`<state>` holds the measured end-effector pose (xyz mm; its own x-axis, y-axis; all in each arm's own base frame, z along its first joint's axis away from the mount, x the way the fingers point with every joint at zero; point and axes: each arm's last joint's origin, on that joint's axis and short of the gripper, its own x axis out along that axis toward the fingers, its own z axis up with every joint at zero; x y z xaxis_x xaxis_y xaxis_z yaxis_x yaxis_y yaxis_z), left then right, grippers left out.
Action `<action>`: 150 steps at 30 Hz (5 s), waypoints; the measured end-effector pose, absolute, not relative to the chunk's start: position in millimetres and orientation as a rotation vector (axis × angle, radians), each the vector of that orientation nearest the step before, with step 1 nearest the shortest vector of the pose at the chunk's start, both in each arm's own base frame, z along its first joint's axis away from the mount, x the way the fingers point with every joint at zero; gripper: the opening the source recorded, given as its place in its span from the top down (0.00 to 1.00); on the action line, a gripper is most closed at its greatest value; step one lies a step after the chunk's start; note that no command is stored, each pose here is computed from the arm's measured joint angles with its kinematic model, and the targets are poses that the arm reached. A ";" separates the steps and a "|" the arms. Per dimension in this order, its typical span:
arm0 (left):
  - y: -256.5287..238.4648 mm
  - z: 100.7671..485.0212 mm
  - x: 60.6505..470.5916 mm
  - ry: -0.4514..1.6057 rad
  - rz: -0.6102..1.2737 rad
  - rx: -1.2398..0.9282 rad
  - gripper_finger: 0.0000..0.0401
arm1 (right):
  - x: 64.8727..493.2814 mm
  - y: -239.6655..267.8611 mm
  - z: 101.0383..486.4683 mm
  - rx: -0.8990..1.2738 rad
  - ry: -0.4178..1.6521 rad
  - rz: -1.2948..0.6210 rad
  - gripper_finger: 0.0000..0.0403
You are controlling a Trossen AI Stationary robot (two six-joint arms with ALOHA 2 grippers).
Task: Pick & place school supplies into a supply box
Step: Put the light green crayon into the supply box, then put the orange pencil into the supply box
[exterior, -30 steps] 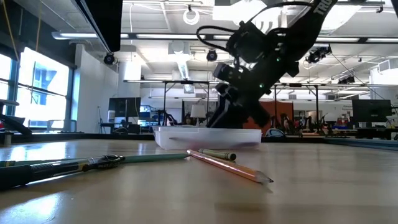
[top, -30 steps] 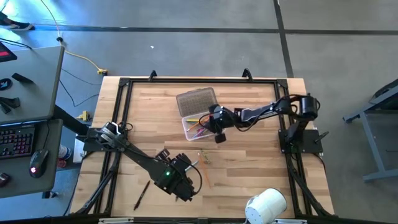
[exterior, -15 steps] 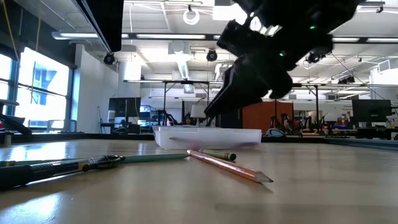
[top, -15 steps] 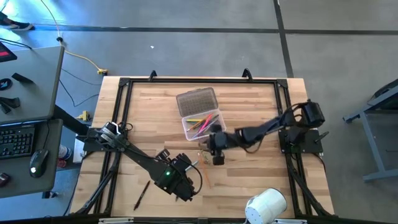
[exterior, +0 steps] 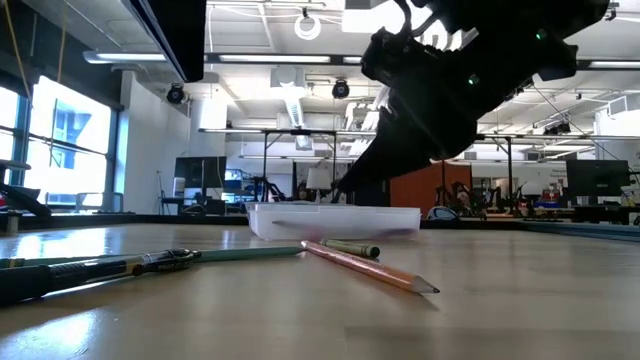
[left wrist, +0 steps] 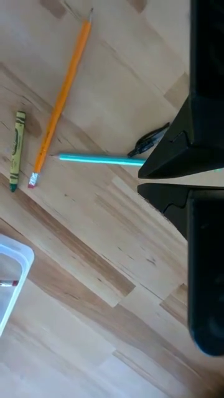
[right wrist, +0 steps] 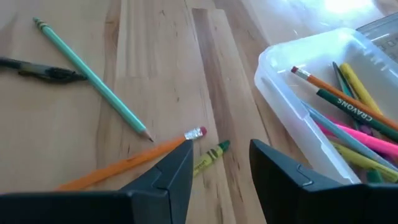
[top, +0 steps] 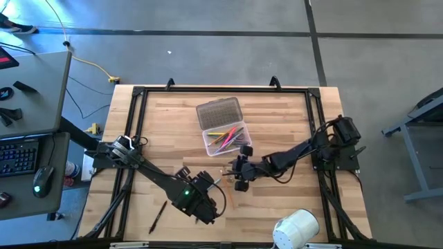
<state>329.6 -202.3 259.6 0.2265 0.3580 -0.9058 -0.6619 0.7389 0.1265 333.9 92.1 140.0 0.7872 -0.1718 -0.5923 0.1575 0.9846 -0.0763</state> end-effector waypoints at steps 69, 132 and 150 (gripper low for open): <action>-202.8 259.7 330.5 1.131 0.715 -0.319 0.85 | 353.9 -19.4 137.4 -0.178 0.636 -0.232 0.77; -203.0 259.3 329.2 1.165 0.708 -0.328 0.85 | 371.5 109.0 110.6 -0.549 0.760 0.909 0.73; -202.1 260.2 331.0 1.102 0.724 -0.303 0.85 | 363.4 55.0 152.2 -0.045 0.962 0.650 0.85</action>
<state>331.0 -202.1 260.2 0.2550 0.3797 -0.8893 -0.6657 0.7360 0.1234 363.4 55.0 152.2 0.3987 0.4944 -0.7724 -0.5327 0.8104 0.2438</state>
